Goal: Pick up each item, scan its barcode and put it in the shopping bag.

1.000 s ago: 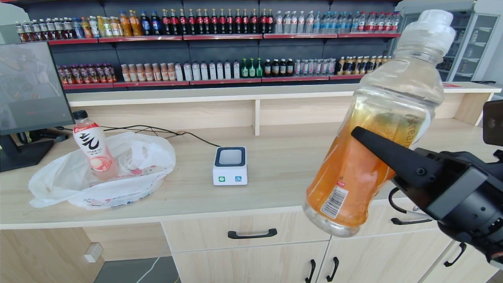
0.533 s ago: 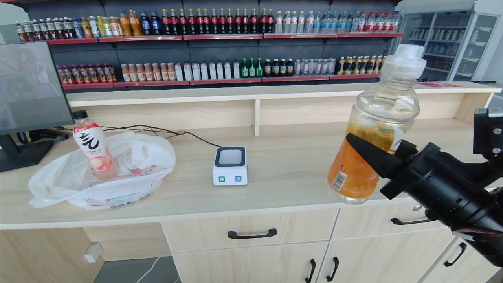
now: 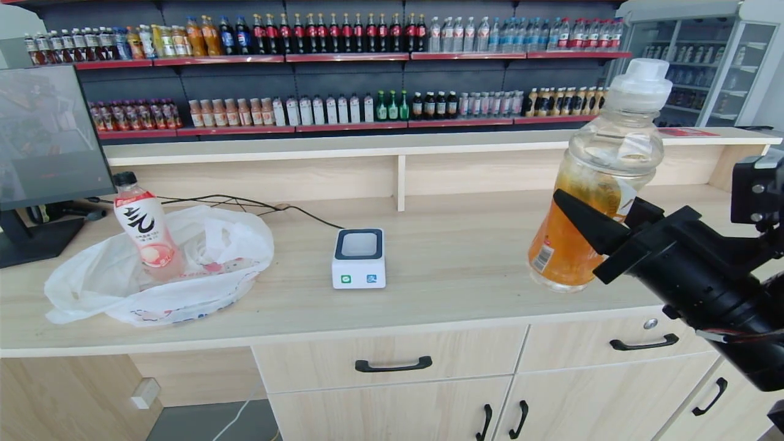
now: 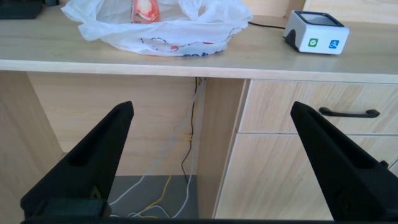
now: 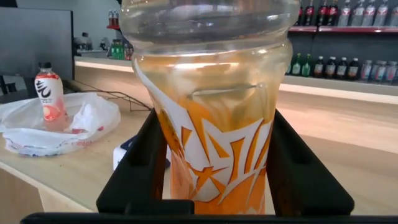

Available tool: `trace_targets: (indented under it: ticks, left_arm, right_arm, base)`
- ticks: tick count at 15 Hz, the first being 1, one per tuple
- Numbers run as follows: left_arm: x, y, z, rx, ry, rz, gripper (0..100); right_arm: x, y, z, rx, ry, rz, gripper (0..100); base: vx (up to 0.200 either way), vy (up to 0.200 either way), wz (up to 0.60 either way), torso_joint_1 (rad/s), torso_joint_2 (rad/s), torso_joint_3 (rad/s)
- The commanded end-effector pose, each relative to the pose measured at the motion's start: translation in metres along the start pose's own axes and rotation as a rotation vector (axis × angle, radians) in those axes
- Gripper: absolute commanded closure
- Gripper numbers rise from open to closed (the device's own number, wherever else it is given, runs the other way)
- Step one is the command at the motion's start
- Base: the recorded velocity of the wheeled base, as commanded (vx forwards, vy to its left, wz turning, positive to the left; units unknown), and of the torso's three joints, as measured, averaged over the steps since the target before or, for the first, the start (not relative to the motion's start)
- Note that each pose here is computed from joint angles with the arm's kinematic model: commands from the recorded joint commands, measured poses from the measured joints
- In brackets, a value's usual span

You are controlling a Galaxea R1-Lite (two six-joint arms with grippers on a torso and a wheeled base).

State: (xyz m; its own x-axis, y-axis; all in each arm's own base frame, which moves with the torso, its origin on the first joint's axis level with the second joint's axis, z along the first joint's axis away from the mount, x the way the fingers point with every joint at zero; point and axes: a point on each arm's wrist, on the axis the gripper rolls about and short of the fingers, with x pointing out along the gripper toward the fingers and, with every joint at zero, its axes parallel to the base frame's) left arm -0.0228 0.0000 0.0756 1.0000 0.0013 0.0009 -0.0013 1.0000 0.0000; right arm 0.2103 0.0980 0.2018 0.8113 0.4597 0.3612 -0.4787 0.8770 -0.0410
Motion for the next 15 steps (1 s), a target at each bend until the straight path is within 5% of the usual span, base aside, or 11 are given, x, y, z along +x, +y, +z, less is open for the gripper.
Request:
trace_targets:
  ticks: [1,15]
  left_arm:
    - [0.0,0.0,-0.0001,0.0,0.001,0.0,0]
    - [0.0,0.0,-0.0001,-0.002,0.001,0.0,0]
  right_arm:
    - [-0.0002,-0.0015,-0.0001,-0.001,0.0,-0.009,100]
    - [-0.0065,-0.0016,-0.001,0.018,0.014,-0.012,100]
  base:
    - [0.0,0.2,0.0,0.002,0.01,0.002]
    - [0.0,0.2,0.0,0.003,0.0,0.002]
